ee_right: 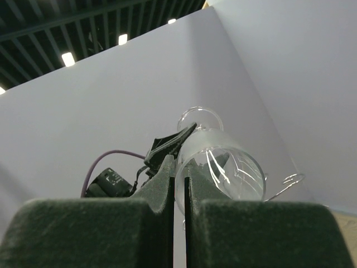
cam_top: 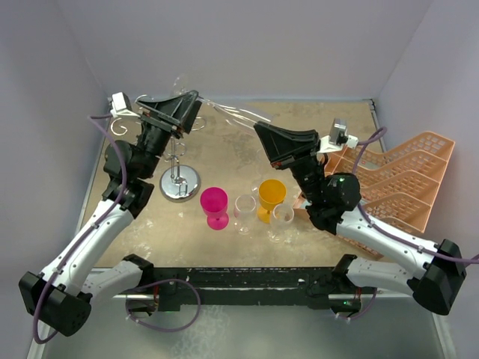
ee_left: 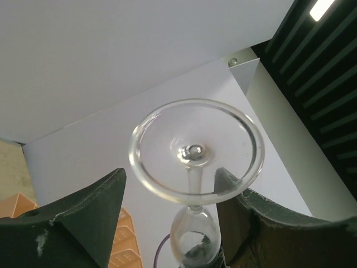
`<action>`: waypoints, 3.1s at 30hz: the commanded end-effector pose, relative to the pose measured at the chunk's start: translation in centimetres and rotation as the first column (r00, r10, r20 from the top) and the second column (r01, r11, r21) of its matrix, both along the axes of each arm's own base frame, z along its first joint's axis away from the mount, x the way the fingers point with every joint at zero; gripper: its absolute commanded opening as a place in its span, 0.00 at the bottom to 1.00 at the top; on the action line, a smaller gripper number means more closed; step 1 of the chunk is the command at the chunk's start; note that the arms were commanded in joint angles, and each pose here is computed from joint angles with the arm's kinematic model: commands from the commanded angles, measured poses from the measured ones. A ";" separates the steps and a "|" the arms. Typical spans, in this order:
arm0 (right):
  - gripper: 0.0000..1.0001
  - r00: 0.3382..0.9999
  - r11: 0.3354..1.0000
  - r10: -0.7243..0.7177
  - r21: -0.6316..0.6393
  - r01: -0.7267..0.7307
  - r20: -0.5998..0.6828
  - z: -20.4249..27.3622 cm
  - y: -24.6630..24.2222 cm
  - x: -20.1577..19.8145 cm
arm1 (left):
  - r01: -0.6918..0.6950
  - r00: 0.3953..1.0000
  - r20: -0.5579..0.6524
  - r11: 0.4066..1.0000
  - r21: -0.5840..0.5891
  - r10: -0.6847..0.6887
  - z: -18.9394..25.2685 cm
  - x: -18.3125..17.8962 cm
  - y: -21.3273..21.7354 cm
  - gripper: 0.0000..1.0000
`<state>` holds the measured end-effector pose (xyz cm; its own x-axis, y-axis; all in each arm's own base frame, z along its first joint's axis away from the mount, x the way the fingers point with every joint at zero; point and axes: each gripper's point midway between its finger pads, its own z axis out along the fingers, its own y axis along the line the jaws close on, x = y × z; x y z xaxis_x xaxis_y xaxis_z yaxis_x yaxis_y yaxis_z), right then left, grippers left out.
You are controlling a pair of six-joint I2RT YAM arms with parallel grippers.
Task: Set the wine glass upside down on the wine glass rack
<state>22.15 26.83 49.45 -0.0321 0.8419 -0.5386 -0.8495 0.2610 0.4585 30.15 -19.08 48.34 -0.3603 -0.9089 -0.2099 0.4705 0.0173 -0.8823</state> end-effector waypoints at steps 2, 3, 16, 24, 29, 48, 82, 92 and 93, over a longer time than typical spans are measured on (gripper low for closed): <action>0.00 0.994 0.994 0.086 0.056 -0.090 0.061 1.4 -0.1 -1.9 | -0.118 0.988 0.089 0.988 -0.104 0.127 2.8 -0.8 2.2 0.61; 0.00 0.993 0.993 0.103 0.050 -0.106 0.059 1.1 0.2 -2.0 | -0.133 0.985 0.091 0.984 -0.121 0.145 2.9 -0.8 2.6 0.61; 0.00 0.974 0.976 0.219 0.003 -0.219 0.053 -0.7 1.9 -3.1 | -0.183 0.968 0.133 0.961 -0.208 0.214 4.2 -1.0 3.9 0.17; 0.20 0.977 0.975 0.212 -0.068 -0.211 0.009 -2.4 2.5 -2.8 | -0.230 0.956 0.154 0.962 -0.144 0.251 4.5 -0.8 4.0 0.00; 0.51 0.982 0.977 0.189 -0.095 -0.191 -0.029 -4.1 2.0 -2.8 | -0.282 0.942 0.174 0.958 -0.050 0.286 5.5 -1.0 4.1 0.00; 0.75 0.980 0.924 -0.197 -0.339 0.175 -0.032 -3.5 -1.8 0.7 | -0.334 0.929 0.298 0.847 0.415 0.220 5.7 -2.4 2.4 0.00; 0.54 0.979 0.780 0.199 -0.612 -0.133 0.042 -2.9 10.8 1.4 | -0.136 0.848 0.451 0.709 0.692 -0.277 1.3 -8.4 -3.2 0.00; 0.33 0.971 0.767 0.234 -0.622 -0.158 0.042 -3.4 11.5 1.2 | -0.132 0.856 0.431 0.686 0.716 -0.284 0.1 -8.6 -3.0 0.00; 0.32 0.971 0.768 0.235 -0.621 -0.158 0.044 -3.4 11.5 1.2 | -0.131 0.856 0.431 0.685 0.717 -0.287 0.0 -8.6 -3.0 0.00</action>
<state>23.51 38.89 42.23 -0.1407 0.2382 -0.9610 -0.9362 0.2839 0.2074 23.48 -22.36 46.69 -0.1365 -0.3686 -0.9195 0.7997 0.5068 -0.3219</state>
